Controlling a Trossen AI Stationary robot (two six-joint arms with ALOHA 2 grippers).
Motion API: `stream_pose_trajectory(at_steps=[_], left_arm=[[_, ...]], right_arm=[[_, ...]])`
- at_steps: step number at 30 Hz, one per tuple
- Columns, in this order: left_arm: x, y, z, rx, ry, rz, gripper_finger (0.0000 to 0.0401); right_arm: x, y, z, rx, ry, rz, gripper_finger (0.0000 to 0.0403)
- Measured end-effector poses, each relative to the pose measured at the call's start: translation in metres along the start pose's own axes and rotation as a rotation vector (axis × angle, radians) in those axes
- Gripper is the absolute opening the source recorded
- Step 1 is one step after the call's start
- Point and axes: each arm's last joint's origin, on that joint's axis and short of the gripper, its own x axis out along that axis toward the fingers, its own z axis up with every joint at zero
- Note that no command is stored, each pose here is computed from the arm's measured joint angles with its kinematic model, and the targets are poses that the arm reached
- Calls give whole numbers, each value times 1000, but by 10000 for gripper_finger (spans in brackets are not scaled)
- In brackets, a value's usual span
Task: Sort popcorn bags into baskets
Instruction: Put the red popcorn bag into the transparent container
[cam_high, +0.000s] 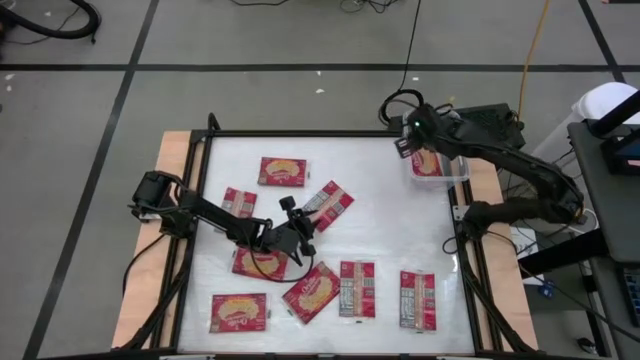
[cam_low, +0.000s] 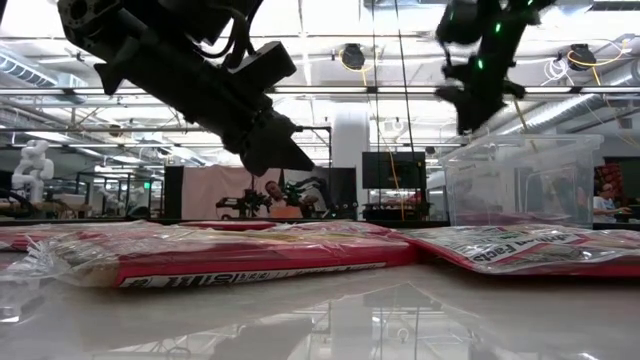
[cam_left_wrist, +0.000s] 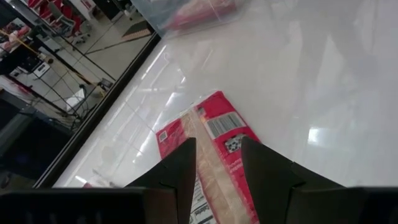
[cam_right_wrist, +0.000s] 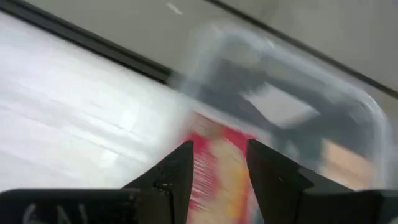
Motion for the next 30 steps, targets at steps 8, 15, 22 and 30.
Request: stream_pose_trajectory(at_steps=[8,15,22,30], left_arm=[[9,9,-4,-19,39,-17,131],[7,11,-13,-92,152,-132,136],[-9,3,-13,-18,197,-313,190],[-10,-4,-12,153,132,-379,244]], right_arm=[[-29,50,-25,-119,-294,415,141],[-30,105,-93,-417,-429,665,141],[-36,136,-148,-536,-447,770,141],[-47,162,-177,-525,-519,821,141]])
